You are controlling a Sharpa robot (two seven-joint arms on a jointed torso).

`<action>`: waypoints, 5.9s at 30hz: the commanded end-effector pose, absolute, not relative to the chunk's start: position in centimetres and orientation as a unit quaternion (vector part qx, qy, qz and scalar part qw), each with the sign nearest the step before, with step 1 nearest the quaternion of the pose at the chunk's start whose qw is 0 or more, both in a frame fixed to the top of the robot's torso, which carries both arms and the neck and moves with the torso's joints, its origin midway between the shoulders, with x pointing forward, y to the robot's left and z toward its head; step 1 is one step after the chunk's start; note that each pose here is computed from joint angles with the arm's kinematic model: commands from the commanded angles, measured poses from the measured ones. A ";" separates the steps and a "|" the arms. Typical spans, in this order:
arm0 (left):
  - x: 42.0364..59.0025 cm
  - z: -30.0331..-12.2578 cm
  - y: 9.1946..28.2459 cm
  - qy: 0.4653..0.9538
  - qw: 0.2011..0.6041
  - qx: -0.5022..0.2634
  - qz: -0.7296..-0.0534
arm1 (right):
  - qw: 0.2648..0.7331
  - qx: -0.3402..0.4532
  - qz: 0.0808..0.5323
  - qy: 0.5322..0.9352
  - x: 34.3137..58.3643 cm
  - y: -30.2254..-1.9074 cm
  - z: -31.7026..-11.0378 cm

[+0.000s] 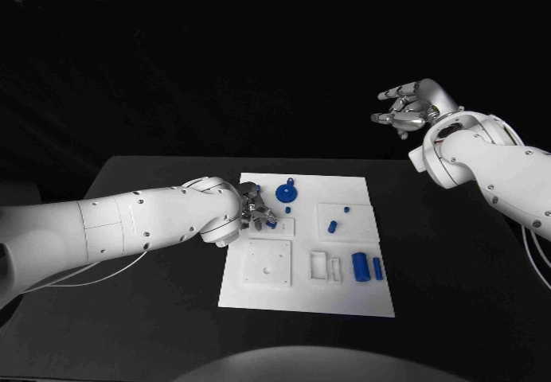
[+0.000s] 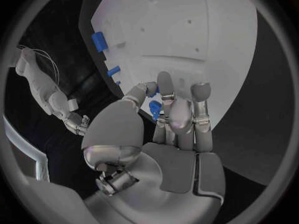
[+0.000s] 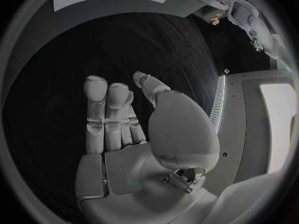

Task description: Assemble the parts on the task board

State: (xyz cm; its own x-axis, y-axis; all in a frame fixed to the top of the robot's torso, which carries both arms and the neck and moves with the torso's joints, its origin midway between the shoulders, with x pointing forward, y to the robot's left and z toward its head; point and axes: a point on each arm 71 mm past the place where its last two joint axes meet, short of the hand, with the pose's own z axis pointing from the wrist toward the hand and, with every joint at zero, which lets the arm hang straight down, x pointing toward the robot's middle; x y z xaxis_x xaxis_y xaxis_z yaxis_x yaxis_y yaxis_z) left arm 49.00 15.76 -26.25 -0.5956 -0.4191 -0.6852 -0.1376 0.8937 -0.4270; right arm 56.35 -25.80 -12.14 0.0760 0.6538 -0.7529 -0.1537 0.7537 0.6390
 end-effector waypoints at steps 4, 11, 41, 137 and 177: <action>48.9 -26.4 15.5 0.884 0.412 -0.149 -0.165 | 0.702 0.196 0.285 0.623 56.4 -25.6 -12.2; 48.9 -26.5 15.4 0.885 0.409 -0.147 -0.163 | 0.700 0.197 0.284 0.625 56.4 -25.6 -12.3; 48.8 -26.6 15.0 0.889 0.399 -0.149 -0.169 | 0.696 0.198 0.283 0.630 56.5 -25.3 -12.5; 50.2 -25.3 14.3 0.913 0.349 -0.140 -0.156 | 0.684 0.202 0.279 0.643 56.7 -25.0 -13.7; 50.5 -25.2 14.8 0.911 0.369 -0.124 -0.137 | 0.684 0.202 0.277 0.644 56.7 -24.9 -13.7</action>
State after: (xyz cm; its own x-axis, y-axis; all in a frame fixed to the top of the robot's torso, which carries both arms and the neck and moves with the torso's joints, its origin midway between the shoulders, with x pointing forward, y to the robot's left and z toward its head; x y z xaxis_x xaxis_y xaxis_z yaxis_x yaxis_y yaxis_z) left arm 50.53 14.85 -25.21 -0.6899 -0.3489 -0.6343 -0.1402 0.9240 -0.3558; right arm 56.70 -25.01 -13.73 0.0243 0.6481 -0.7612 -0.1141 0.7582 0.6420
